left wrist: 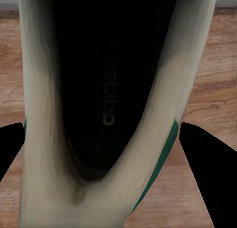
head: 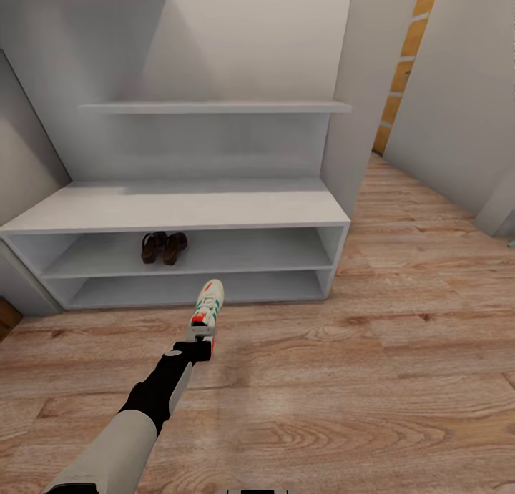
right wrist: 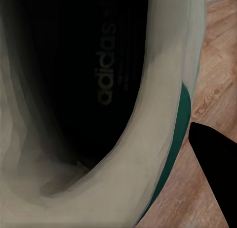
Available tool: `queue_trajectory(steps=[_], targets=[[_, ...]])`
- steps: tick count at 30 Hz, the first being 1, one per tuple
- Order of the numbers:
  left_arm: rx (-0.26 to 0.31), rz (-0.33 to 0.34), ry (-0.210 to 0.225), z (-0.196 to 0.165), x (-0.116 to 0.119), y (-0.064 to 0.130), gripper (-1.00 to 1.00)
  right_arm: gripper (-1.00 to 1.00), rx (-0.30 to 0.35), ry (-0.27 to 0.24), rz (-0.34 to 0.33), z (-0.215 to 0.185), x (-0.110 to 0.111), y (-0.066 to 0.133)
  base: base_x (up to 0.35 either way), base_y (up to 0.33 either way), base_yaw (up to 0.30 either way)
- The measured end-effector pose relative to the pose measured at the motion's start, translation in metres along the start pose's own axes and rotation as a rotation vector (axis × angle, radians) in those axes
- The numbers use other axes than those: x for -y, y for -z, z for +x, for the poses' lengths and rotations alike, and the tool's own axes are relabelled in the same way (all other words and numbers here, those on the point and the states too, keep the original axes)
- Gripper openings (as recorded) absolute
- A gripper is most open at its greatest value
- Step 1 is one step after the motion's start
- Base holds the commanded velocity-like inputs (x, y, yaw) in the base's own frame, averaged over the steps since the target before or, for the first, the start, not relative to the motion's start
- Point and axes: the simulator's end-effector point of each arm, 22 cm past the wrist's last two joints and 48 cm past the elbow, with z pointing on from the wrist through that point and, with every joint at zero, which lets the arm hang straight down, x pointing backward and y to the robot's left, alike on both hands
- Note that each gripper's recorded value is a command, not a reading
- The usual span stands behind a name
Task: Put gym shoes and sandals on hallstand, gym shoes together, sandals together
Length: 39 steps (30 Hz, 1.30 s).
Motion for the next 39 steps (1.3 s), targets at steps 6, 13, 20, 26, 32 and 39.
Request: queue_trajectory(steps=[6,13,20,26,32,39], targets=[[0.007,0.000,0.000,-0.0038,0.0002,0.0022,-1.00,-1.00,0.005,-0.005,-0.001,-0.0023,0.0005,0.0010,0.000,0.000,0.000],[0.008,0.000,0.000,-0.0045,0.0002,0.0026,-1.00,-1.00,0.005,-0.006,-0.001,-0.0026,0.0005,0.0012,0.000,0.000,0.000],[0.009,0.000,0.000,-0.0047,0.0002,0.0029,-1.00,-1.00,0.005,-0.006,-0.001,-0.0028,0.0008,0.0013,0.127,0.000,0.000],[0.009,0.000,0.000,-0.0048,0.0002,0.0030,-1.00,-1.00,0.005,-0.007,-0.002,-0.0025,0.0003,0.0014,0.242,0.000,0.000],[0.009,0.000,0.000,-0.0048,0.0002,0.0030,-1.00,-1.00,0.004,-0.006,-0.002,-0.0022,-0.0001,0.0014,0.259,0.000,0.000],[0.009,0.000,-0.001,-0.0047,0.0004,0.0030,-1.00,-1.00,0.004,-0.005,-0.003,-0.0022,-0.0005,0.0014,0.261,0.000,0.000]])
